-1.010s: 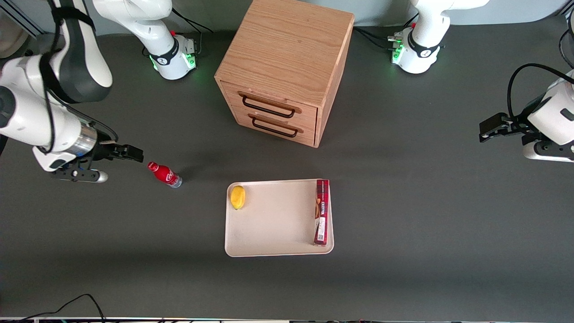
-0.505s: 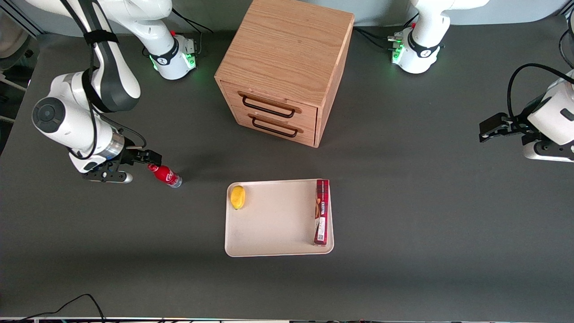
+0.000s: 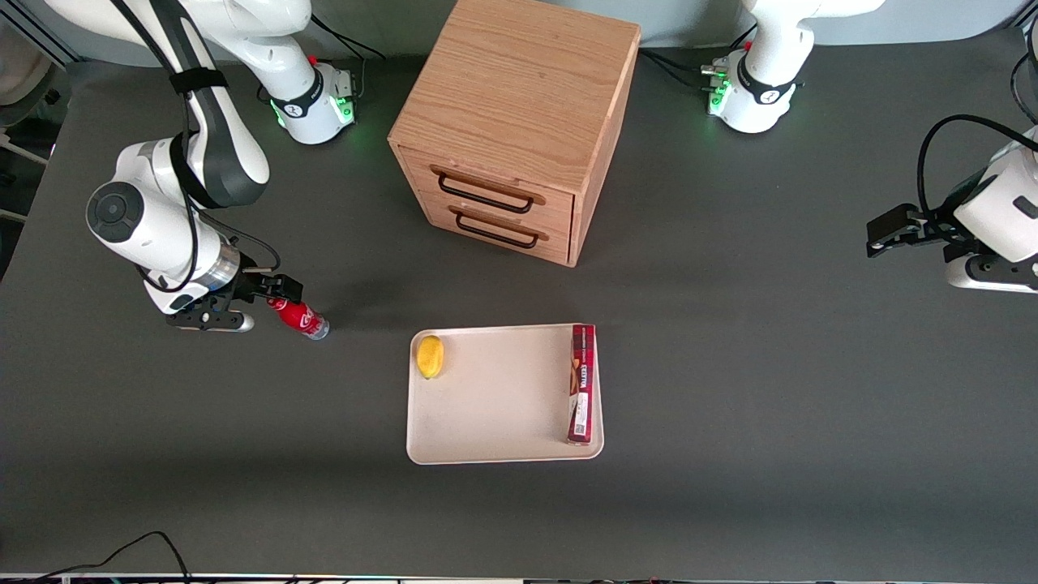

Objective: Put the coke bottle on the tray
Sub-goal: 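Lower the open right gripper around the red Coca-Cola bottle and close it, then lift the bottle with the right gripper and pull it back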

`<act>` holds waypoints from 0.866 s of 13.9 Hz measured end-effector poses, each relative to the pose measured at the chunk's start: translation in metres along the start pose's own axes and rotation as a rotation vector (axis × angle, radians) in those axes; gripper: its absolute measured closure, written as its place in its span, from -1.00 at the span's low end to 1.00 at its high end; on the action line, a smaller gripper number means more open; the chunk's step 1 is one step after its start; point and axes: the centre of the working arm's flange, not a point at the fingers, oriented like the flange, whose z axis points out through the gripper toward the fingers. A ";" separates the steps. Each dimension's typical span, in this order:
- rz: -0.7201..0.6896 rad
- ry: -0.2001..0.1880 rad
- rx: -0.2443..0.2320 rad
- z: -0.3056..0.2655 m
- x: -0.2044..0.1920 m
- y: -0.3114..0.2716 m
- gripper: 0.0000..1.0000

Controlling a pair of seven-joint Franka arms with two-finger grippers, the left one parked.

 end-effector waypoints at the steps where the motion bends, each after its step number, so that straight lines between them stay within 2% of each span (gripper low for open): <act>1: -0.004 0.001 -0.004 0.002 0.000 0.000 -0.88; 4: -0.006 -0.006 -0.006 0.010 0.000 0.000 -0.78; 5: -0.007 -0.008 -0.007 0.011 0.000 0.001 -0.65; 9: -0.005 -0.009 -0.009 0.012 0.000 0.002 0.28; 10: -0.006 -0.009 -0.009 0.012 0.000 0.002 0.37; 12: -0.012 -0.009 -0.010 0.012 0.000 0.002 0.37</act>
